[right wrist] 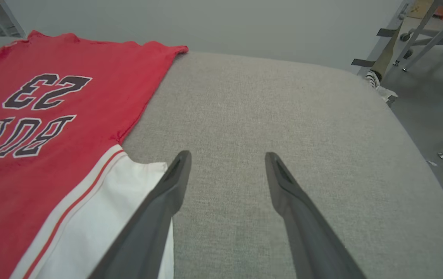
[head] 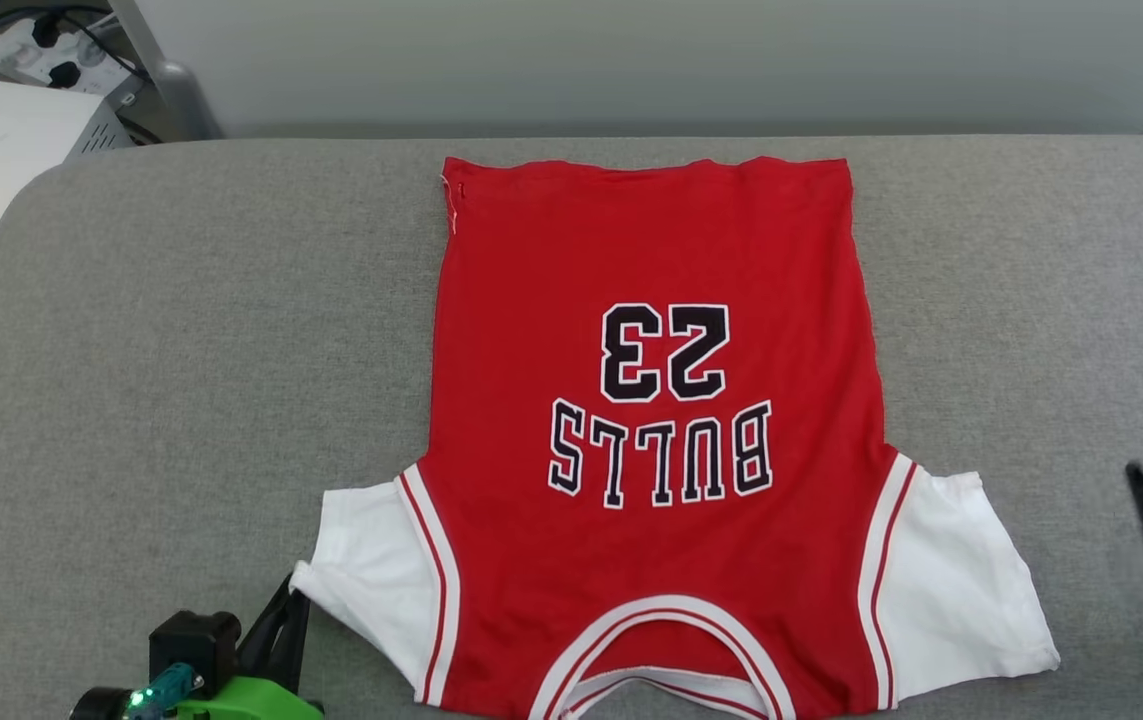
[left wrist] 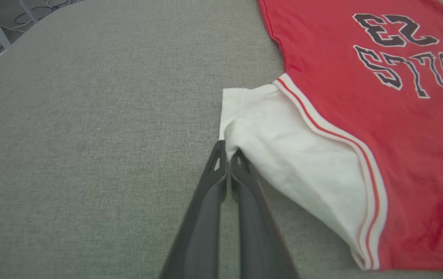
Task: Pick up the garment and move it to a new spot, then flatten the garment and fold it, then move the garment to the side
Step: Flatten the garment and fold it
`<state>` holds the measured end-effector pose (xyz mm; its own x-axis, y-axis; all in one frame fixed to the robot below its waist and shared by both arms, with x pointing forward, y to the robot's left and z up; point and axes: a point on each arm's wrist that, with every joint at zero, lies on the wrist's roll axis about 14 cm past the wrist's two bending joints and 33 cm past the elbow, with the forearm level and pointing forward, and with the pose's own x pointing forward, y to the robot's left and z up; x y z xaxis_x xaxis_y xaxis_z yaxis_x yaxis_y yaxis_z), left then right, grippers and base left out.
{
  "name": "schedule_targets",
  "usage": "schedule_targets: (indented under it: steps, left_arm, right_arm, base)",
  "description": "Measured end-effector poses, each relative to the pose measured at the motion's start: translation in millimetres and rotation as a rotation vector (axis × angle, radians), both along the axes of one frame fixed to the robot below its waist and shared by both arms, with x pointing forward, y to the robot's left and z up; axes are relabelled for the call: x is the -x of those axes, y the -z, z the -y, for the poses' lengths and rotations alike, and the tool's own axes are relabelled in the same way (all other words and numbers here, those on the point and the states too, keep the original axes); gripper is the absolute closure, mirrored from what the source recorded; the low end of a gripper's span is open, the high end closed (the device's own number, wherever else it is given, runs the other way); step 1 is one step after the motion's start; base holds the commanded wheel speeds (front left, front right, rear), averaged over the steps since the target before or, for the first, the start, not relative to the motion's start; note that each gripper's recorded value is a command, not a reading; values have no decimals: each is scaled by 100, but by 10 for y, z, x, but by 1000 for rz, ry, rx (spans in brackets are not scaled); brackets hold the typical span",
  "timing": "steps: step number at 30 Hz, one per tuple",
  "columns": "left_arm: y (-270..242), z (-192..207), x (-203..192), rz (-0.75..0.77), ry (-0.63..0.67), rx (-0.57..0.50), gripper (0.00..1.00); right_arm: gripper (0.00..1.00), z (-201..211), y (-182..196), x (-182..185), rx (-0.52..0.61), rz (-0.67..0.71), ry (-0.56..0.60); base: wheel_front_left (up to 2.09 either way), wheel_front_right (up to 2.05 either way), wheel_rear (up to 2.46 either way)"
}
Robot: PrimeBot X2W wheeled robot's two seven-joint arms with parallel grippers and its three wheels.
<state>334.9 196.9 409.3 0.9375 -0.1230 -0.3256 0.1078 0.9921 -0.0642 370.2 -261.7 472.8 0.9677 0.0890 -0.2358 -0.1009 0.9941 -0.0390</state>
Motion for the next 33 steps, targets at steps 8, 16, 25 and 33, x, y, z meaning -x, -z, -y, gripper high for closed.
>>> schedule_targets:
  steps: [8, 16, 25, 33]
  left_arm:
    - [-213, 79, -229, 91, 2, 0, 100]
    - [-296, 157, -497, 152, -19, 3, 100]
    - [-129, 105, -665, 132, -69, 2, 100]
    - [97, 59, -724, 86, -90, -18, 100]
  right_arm:
    - [0, -196, -1003, -881, 85, 197, -114]
    - [0, -609, -759, -1772, 96, -234, -256]
    - [0, -760, -127, -2345, 135, -577, -255]
    - [0, -1034, 481, -2751, 154, -699, -258]
  base:
    - [0, 0, 0]
    - [0, 0, 0]
    - [0, 0, 0]
    - [0, 0, 0]
